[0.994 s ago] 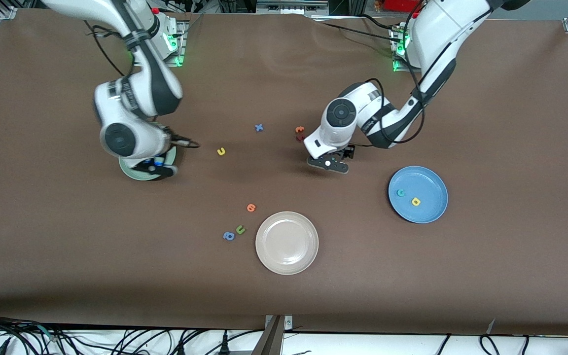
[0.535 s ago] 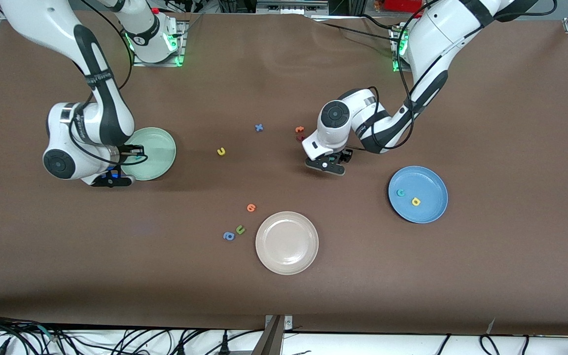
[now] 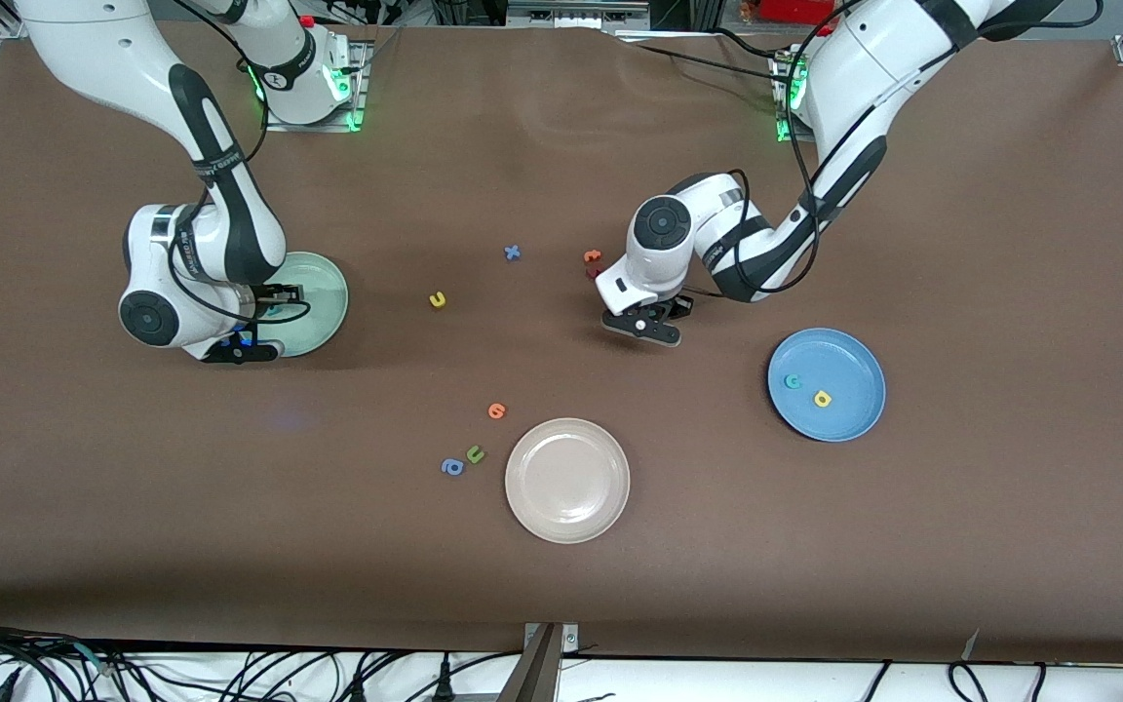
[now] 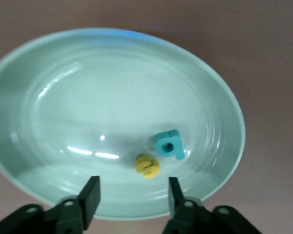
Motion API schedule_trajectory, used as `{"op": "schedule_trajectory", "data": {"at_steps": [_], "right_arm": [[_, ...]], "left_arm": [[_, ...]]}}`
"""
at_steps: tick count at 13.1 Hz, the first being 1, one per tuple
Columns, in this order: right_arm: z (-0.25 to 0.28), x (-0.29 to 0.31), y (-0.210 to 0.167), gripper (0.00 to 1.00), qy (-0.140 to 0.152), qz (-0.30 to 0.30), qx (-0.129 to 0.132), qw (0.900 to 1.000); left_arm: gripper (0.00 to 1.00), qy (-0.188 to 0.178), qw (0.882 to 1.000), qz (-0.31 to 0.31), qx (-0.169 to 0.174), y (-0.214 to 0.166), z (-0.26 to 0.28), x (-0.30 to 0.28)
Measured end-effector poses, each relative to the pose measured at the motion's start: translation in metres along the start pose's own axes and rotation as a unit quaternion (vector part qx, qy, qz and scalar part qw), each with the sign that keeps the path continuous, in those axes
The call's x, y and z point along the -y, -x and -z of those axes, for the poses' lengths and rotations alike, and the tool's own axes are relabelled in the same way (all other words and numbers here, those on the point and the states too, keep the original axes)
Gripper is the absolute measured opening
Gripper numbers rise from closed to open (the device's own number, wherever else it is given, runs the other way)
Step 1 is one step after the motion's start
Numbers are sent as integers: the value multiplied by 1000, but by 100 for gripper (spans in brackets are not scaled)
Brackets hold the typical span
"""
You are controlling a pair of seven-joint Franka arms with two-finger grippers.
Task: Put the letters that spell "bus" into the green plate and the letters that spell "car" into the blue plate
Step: 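Open the right gripper over green plate while the left gripper grasps j, then open the left gripper over blue plate while the right gripper grasps yellow u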
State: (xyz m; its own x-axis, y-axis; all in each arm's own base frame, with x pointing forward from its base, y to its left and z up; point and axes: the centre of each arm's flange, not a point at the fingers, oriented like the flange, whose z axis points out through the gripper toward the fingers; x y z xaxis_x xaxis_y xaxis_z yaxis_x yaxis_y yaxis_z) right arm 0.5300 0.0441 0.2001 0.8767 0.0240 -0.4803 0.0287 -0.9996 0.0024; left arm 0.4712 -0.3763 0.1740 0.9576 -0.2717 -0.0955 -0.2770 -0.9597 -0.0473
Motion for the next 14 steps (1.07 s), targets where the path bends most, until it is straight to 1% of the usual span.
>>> {"op": "schedule_trajectory", "data": {"at_steps": [1, 2, 3, 5, 7, 8, 10, 12, 14], "right_arm": [[21, 15, 2, 81, -9, -9, 6, 1000], [44, 35, 5, 93, -17, -20, 6, 1000], [62, 59, 7, 99, -23, -34, 1, 999], [75, 111, 14, 99, -30, -67, -9, 997], [73, 154, 19, 99, -38, -97, -22, 994], [69, 172, 18, 98, -44, -113, -34, 992], [52, 215, 15, 97, -53, -144, -60, 986], [22, 252, 15, 96, -57, -159, -85, 982], [-13, 260, 16, 96, -62, -166, -106, 978]], "left_arm": [[28, -1, 1000, 2, 1, -1, -1, 3], [28, -2, 1000, 3, -1, -2, 0, 5], [28, -2, 1000, 6, -3, -5, 2, 9], [28, -10, 1000, 8, -8, -13, 13, 21], [28, -32, 999, -11, -7, -25, 37, 49], [28, -43, 999, -25, -8, -32, 52, 70], [28, -55, 997, -49, -10, -43, 74, 114], [28, -59, 995, -81, -3, -48, 80, 156], [28, -57, 992, -112, 5, -52, 79, 201]]}}
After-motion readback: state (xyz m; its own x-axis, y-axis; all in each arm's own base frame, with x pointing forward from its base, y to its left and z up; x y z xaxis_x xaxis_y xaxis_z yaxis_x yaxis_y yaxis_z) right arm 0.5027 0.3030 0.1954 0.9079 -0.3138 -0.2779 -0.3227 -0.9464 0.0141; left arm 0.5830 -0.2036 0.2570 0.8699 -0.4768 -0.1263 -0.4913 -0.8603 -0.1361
